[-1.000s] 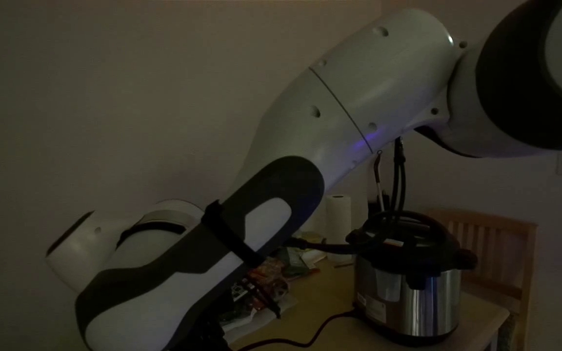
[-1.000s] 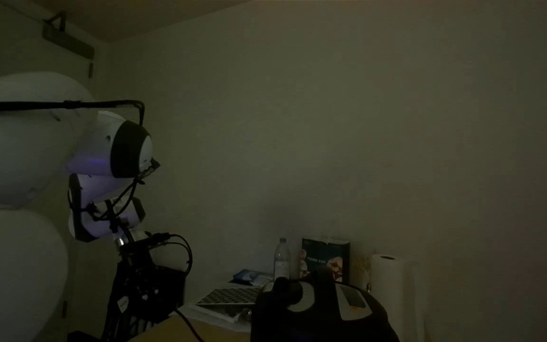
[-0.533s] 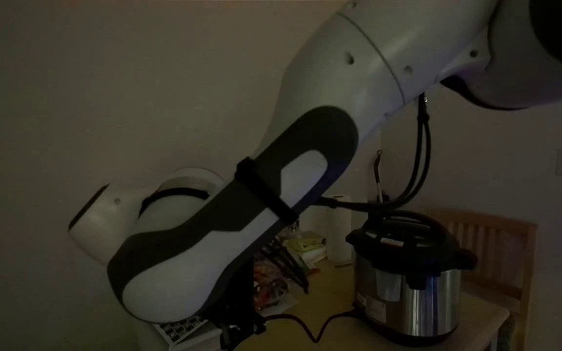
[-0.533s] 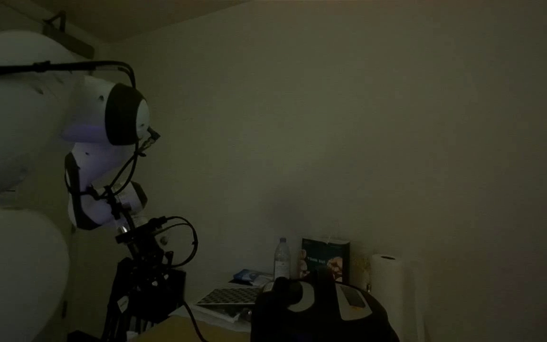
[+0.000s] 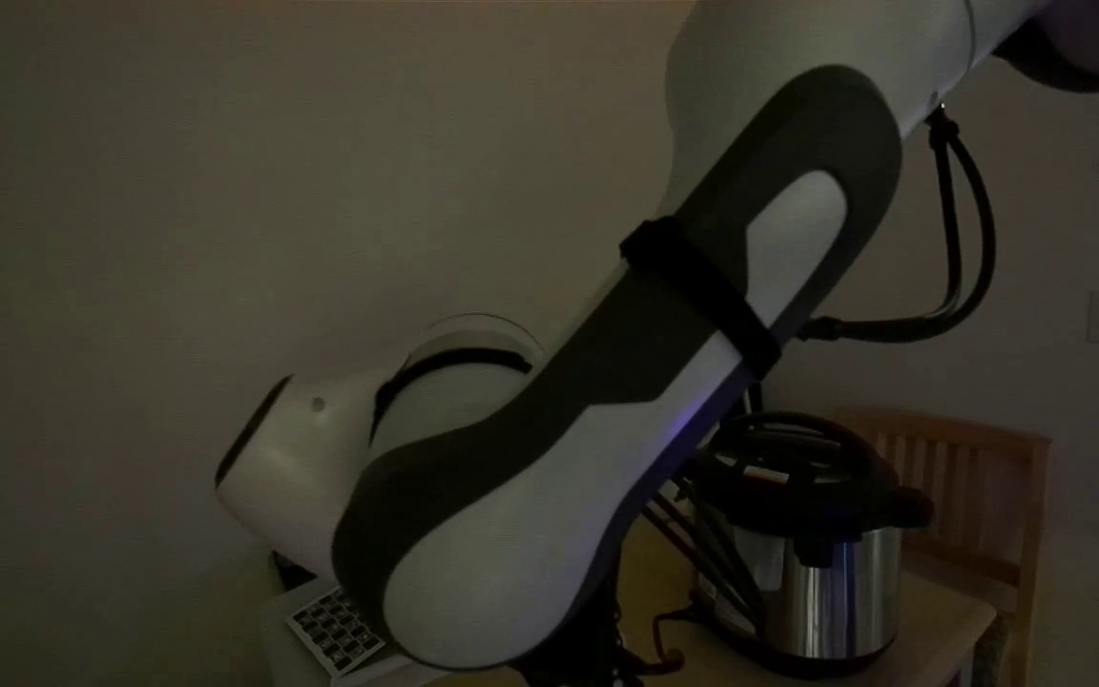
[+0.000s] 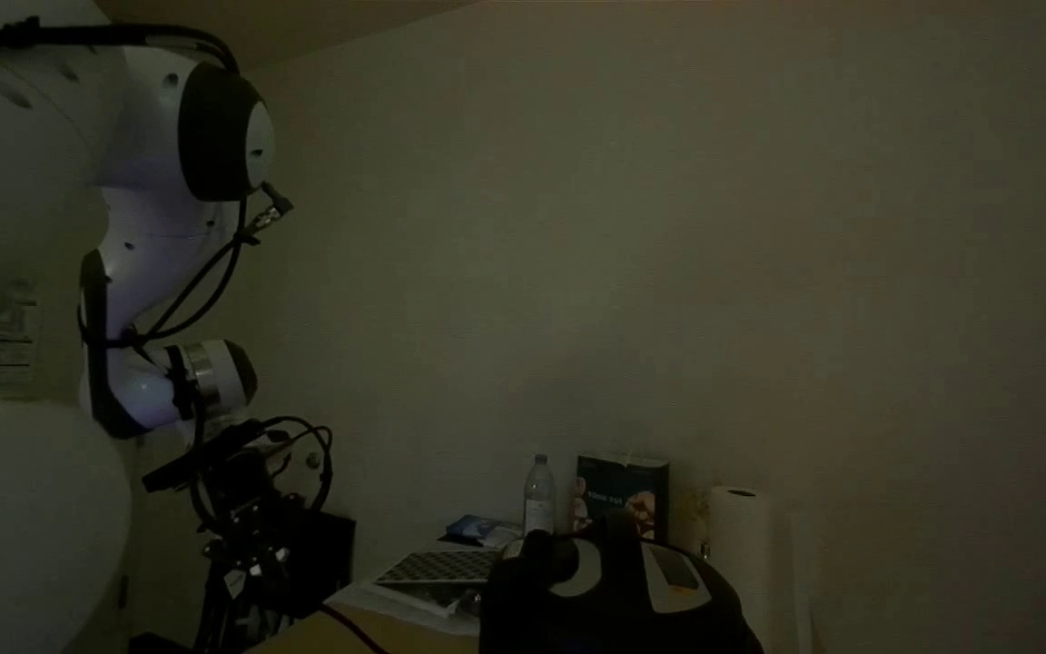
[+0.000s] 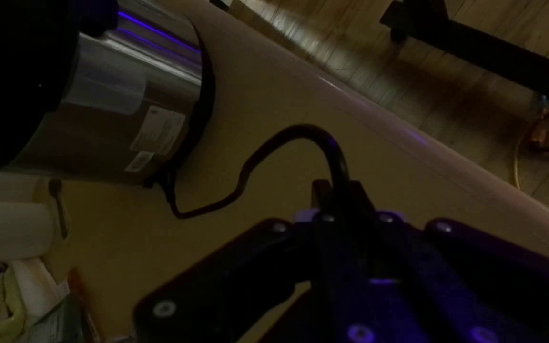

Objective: Put the cable on the cooker then remove it.

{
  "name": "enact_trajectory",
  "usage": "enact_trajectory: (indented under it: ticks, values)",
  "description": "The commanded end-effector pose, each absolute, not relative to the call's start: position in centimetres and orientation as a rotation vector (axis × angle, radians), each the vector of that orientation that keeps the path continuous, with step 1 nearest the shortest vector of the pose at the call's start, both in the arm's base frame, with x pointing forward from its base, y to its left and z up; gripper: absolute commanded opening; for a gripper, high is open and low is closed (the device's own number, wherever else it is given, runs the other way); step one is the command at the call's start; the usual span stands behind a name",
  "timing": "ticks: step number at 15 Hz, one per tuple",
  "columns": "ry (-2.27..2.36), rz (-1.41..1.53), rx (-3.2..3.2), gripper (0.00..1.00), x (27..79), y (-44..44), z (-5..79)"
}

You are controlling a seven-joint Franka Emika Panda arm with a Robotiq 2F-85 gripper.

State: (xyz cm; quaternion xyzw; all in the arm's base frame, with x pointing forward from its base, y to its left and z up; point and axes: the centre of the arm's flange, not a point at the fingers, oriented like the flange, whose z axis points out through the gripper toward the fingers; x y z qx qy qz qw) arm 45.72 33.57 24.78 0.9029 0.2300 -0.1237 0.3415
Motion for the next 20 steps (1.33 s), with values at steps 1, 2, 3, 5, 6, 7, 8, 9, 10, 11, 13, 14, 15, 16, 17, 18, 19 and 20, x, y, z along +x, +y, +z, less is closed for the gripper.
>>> enact_trajectory:
  ticks: [1, 2, 3, 5, 6, 7, 8, 9, 10, 11, 13, 14, 15, 16, 17, 18, 19, 20]
  values:
    - [0.590, -0.321, 2.351, 0.09, 45.5, 33.4, 24.7]
    - [0.586, -0.321, 2.352, 0.09, 45.4, 33.2, 24.7]
    - [0.584, -0.320, 2.354, 0.09, 45.4, 33.2, 24.8]
    - [0.457, -0.272, 2.329, 0.02, 45.3, 32.7, 26.1]
    - [0.387, -0.257, 2.299, 0.02, 44.7, 31.7, 26.7]
    - [0.332, -0.230, 2.286, 0.02, 43.6, 30.1, 27.4]
    - [0.273, -0.218, 2.263, 0.02, 43.0, 28.9, 27.7]
    - [0.212, -0.209, 2.243, 0.02, 41.7, 26.3, 28.5]
    - [0.152, -0.203, 2.223, 0.02, 41.1, 24.9, 28.9]
    - [0.080, -0.204, 2.212, 0.02, 40.5, 23.3, 29.1]
    - [-0.058, -0.204, 2.186, 0.02, 39.1, 20.0, 29.7]
    - [-0.127, -0.204, 2.175, 0.02, 38.4, 18.2, 30.0]
    - [-0.200, -0.212, 2.172, 0.02, 37.5, 16.5, 30.0]
    - [-0.258, -0.219, 2.176, 0.02, 36.4, 14.9, 29.9]
    - [-0.153, -0.215, 2.187, 0.09, 40.7, 18.4, 28.4]
    - [-0.197, -0.216, 2.181, 0.09, 40.1, 17.0, 28.5]
    - [-0.218, -0.216, 2.180, 0.09, 39.6, 16.1, 28.6]
    - [-0.225, -0.214, 2.181, 0.09, 39.3, 15.7, 28.8]
